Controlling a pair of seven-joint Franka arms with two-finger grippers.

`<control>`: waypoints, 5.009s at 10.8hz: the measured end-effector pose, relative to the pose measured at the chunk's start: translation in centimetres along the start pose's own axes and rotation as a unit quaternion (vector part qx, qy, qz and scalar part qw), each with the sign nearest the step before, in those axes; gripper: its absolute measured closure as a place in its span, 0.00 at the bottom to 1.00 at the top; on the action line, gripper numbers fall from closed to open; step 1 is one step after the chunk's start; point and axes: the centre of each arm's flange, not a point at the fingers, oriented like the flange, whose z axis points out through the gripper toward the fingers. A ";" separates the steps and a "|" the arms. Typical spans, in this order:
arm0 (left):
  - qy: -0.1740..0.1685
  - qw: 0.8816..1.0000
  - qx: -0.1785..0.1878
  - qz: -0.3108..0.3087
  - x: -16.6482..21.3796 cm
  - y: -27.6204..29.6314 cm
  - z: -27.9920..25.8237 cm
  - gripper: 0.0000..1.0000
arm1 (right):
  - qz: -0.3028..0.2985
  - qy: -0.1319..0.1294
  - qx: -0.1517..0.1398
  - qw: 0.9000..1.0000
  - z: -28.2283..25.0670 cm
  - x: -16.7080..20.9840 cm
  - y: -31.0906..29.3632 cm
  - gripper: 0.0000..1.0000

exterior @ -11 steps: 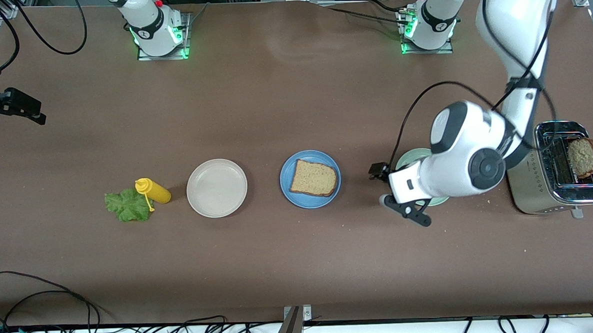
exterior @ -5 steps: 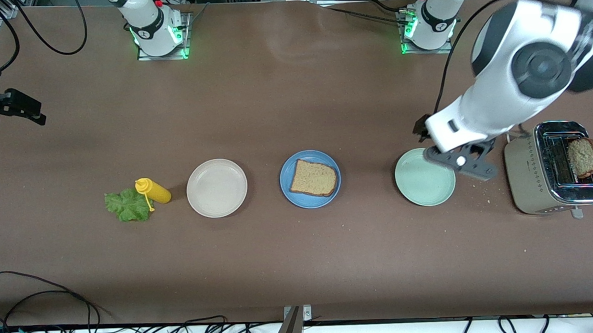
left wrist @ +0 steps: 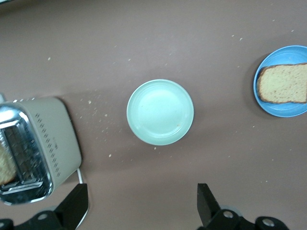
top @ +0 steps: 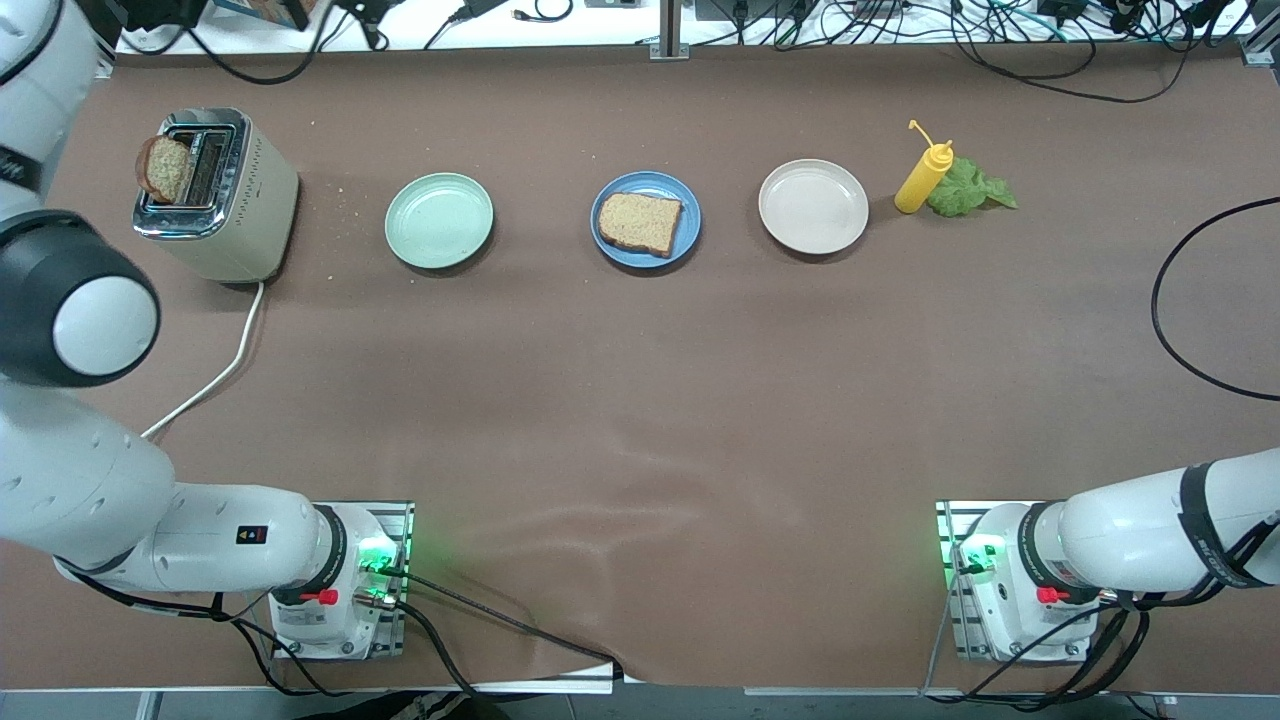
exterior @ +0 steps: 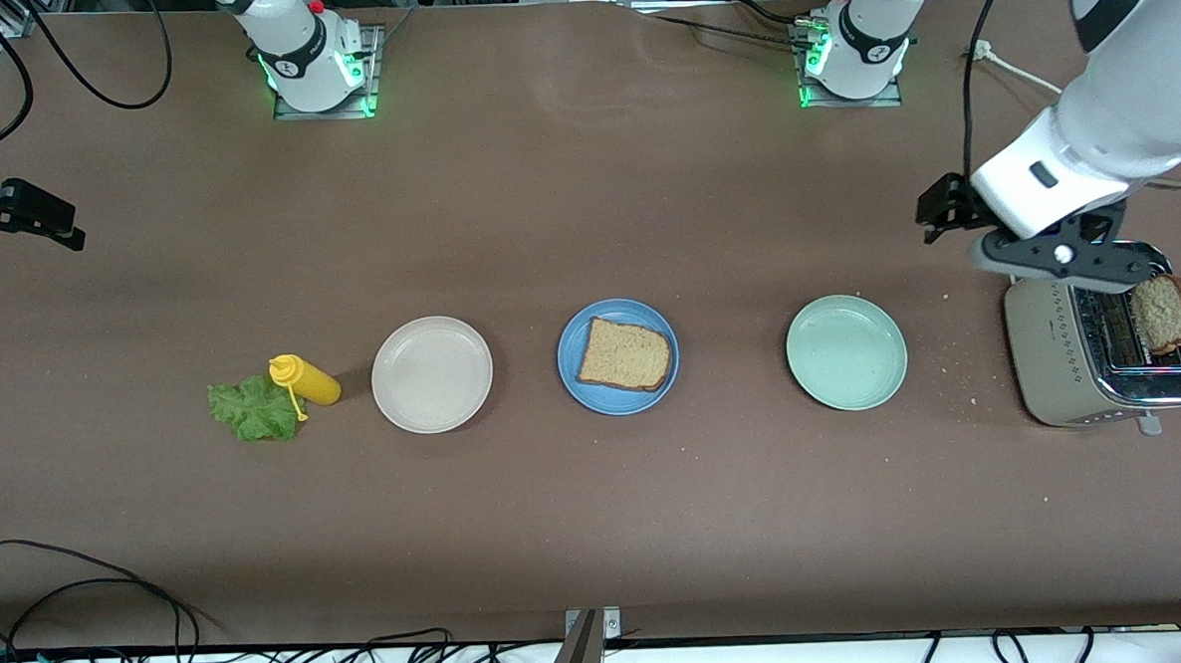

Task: Make sandwich in blue plate with both arms
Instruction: 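Open the left gripper and withdraw it toward the toaster, then reach the right gripper down to the green lettuce leaf, then grasp the lettuce leaf with the right gripper and lift it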

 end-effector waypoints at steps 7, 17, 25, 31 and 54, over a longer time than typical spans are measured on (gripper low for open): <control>0.044 0.999 -0.006 -0.022 -4.5 -3.3 2.1 0.00 | -0.001 -0.061 0.012 0.998 8.6 4.0 -0.5 0.00; 0.038 0.998 -0.046 -0.031 -4.9 -3.4 2.5 0.00 | -0.099 -0.013 0.008 0.995 29.2 13.2 -0.3 0.00; 0.039 0.998 -0.045 -0.023 -4.8 -2.5 2.3 0.00 | -0.107 0.001 -0.007 0.994 40.5 14.3 -0.4 0.00; 0.039 0.998 -0.045 -0.022 -4.8 -2.4 2.3 0.00 | -0.104 -0.006 -0.003 0.995 43.3 12.6 -0.5 0.34; 0.040 0.998 -0.045 -0.022 -4.8 -2.4 2.3 0.00 | -0.138 -0.002 0.045 0.989 20.4 9.8 -4.0 0.95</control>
